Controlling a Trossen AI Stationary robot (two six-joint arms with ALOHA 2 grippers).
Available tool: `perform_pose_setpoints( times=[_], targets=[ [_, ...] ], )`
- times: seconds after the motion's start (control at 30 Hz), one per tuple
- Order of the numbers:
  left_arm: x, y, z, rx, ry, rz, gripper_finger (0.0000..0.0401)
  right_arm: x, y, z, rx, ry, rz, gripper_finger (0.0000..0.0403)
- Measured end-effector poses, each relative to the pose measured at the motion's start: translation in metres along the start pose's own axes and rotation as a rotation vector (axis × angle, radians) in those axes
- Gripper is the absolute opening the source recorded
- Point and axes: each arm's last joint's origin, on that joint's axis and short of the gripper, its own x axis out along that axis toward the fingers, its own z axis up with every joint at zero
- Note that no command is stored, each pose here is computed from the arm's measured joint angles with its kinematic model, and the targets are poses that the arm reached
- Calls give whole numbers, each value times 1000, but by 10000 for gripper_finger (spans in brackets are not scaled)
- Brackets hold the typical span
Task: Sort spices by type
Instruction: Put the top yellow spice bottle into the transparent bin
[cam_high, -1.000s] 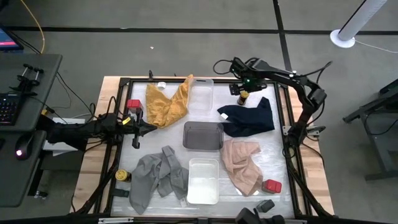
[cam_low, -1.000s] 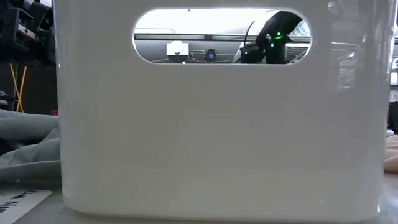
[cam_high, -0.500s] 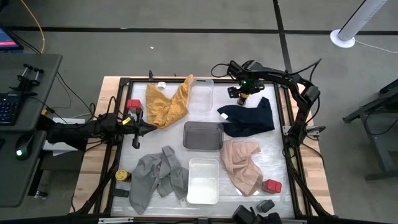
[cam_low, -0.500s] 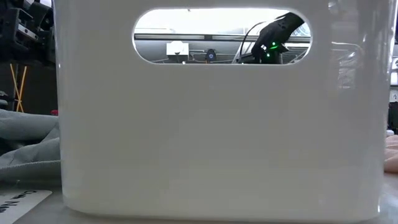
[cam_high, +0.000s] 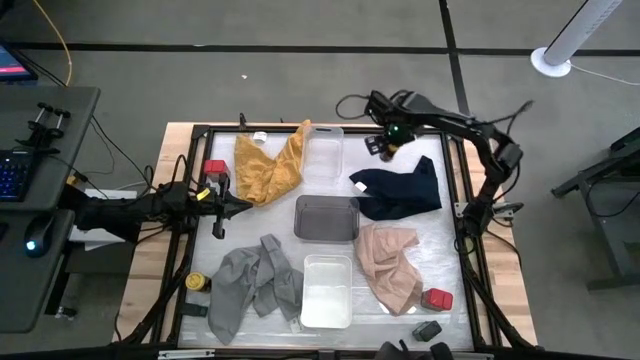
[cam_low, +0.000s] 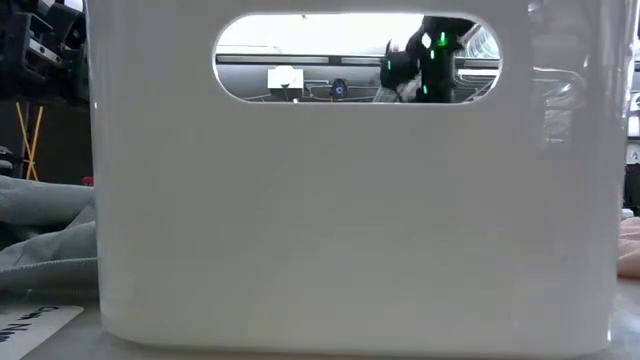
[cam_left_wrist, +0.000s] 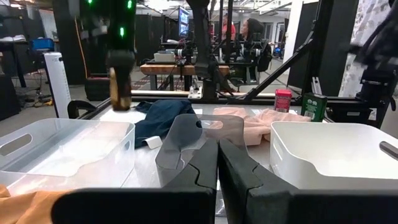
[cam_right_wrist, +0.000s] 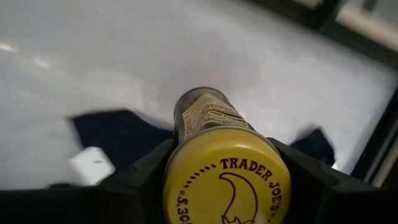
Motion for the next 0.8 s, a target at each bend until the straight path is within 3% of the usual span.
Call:
perform_pose_setpoints(
  times=[0.1,0.23,0.37,0.57,0.8],
  targets=[
    [0,0,0,0,0,0,0,-37,11,8,-43,-127,93,217],
    [0,0,0,0,0,0,0,-82,39,18,-122,-289,309,217],
    [0,0,0,0,0,0,0,-94,76,23,-216,-341,382,217],
    [0,0,0,0,0,0,0,-63,128,32,-318,-280,316,217],
    [0,0,0,0,0,0,0,-10,152,49,-353,-191,74,217]
  ],
)
